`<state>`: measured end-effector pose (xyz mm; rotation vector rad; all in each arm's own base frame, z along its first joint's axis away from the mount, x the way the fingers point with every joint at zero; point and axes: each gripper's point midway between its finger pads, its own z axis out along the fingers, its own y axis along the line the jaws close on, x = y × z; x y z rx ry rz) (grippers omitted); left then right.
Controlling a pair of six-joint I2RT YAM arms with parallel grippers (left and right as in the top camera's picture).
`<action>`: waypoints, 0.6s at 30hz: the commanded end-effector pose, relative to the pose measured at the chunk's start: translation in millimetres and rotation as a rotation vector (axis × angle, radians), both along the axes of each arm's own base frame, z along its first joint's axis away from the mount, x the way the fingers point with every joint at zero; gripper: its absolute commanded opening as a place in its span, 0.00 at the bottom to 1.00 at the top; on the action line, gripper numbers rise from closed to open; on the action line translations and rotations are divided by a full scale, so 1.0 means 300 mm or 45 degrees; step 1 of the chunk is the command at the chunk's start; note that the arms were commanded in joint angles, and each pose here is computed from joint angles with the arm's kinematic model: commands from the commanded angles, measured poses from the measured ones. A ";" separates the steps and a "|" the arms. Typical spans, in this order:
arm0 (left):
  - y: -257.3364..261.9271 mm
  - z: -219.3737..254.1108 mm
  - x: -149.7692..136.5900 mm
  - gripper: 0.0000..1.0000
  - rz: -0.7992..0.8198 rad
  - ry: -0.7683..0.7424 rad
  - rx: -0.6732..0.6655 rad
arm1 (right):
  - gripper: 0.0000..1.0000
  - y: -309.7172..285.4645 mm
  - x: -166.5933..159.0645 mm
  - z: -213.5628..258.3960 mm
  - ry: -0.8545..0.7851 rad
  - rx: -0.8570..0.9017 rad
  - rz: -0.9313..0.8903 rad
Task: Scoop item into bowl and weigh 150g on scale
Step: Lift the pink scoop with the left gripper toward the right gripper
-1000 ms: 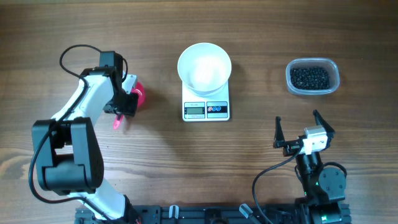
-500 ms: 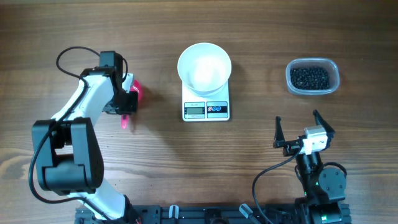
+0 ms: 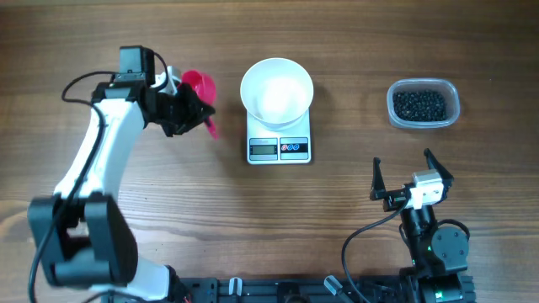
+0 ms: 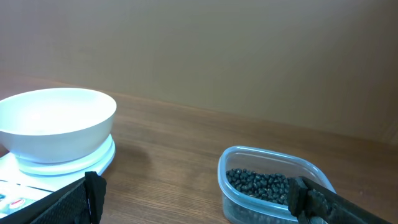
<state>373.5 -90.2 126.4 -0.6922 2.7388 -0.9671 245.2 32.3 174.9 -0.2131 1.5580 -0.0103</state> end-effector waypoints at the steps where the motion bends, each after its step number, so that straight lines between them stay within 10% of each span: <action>1: -0.104 0.192 -0.028 0.04 0.143 0.023 -0.211 | 1.00 -0.008 0.000 0.006 -0.010 0.017 -0.018; 7: -0.343 0.203 -0.133 0.04 0.001 0.097 -0.208 | 1.00 0.121 -0.030 0.013 -0.009 0.054 0.276; 10: -0.425 0.161 -0.164 0.04 0.103 0.133 -0.075 | 1.00 0.234 -0.086 0.024 0.180 0.605 0.554; 11: -0.460 0.147 -0.186 0.04 0.163 0.158 -0.033 | 1.00 0.264 -0.107 0.023 0.440 1.194 0.600; 13: -0.487 0.136 -0.205 0.04 0.249 0.190 -0.007 | 1.00 0.282 -0.120 0.024 0.657 1.638 0.598; 18: -0.555 0.134 -0.230 0.04 0.374 0.178 0.017 | 1.00 0.270 -0.111 0.025 0.709 1.825 0.549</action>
